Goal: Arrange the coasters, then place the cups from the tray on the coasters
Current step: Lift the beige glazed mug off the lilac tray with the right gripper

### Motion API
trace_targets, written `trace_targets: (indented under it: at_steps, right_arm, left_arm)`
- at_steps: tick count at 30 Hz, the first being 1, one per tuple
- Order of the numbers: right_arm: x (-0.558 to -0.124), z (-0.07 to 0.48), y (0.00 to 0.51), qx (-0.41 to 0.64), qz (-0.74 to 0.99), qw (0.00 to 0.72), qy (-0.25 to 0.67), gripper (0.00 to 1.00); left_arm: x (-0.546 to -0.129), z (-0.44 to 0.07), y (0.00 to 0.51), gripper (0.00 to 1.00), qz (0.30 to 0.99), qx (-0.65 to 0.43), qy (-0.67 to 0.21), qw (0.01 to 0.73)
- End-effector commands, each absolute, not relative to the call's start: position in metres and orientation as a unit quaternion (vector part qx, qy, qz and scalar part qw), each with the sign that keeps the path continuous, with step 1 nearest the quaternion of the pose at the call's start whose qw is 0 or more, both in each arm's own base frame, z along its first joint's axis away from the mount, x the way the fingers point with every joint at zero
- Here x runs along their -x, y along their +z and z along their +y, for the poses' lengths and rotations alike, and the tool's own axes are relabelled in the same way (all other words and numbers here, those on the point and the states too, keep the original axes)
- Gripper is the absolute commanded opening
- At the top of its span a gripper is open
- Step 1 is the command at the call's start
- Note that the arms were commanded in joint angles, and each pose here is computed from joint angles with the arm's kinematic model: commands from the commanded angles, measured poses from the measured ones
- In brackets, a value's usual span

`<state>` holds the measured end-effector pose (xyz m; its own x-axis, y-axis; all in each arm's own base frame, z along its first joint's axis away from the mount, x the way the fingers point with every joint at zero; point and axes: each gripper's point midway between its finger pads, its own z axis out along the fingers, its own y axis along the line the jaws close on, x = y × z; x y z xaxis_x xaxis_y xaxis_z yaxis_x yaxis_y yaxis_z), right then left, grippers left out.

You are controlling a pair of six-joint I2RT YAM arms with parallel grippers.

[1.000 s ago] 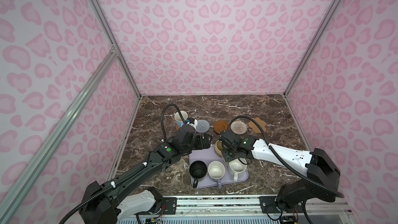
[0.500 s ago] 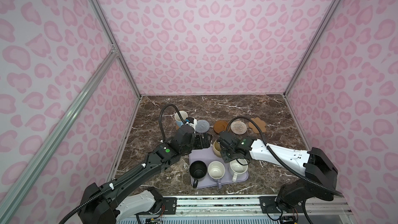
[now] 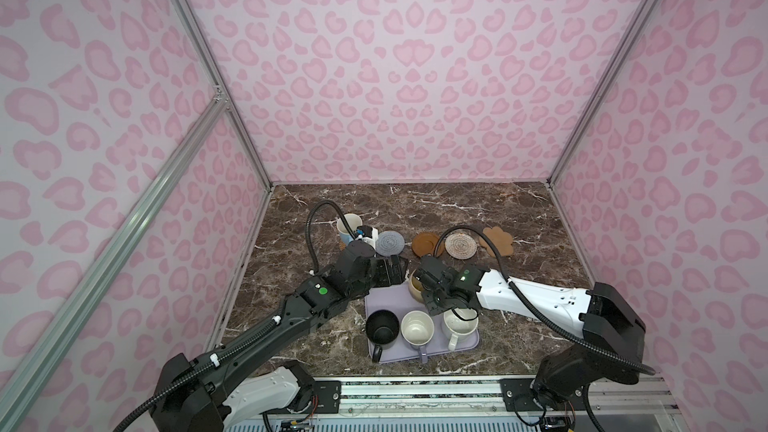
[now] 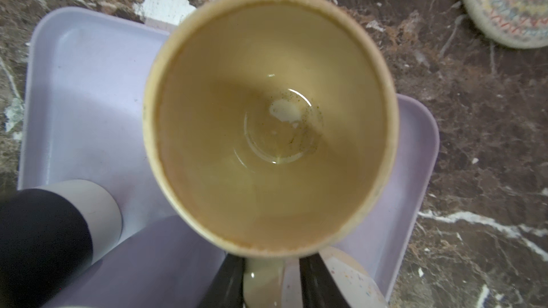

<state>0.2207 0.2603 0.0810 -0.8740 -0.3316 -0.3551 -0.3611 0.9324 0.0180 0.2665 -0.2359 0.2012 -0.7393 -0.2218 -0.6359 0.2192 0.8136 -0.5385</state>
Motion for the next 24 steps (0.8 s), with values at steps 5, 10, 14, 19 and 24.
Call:
trace_targets:
  at_steps: [5,10,14,19,24]
  right_arm:
    - [-0.229,0.271,0.075,0.17,0.966,0.187,0.053,0.3]
    - [-0.232,0.274,0.079,0.17,0.965,0.194,0.055,0.19]
    - [-0.236,0.277,0.086,0.171,0.962,0.206,0.06,0.06]
    - [-0.236,0.279,0.1,0.174,0.957,0.224,0.069,0.0]
    - [-0.232,0.283,0.119,0.173,0.948,0.249,0.094,0.0]
  left_arm:
    - [-0.267,-0.232,0.201,0.97,0.881,0.0,-0.297,0.369]
    - [-0.267,-0.23,0.205,0.97,0.878,0.001,-0.297,0.377]
    - [-0.267,-0.226,0.206,0.97,0.877,0.003,-0.291,0.382]
    - [-0.267,-0.22,0.207,0.97,0.874,0.023,-0.291,0.389]
    - [-0.269,-0.214,0.211,0.97,0.872,0.055,-0.292,0.39]
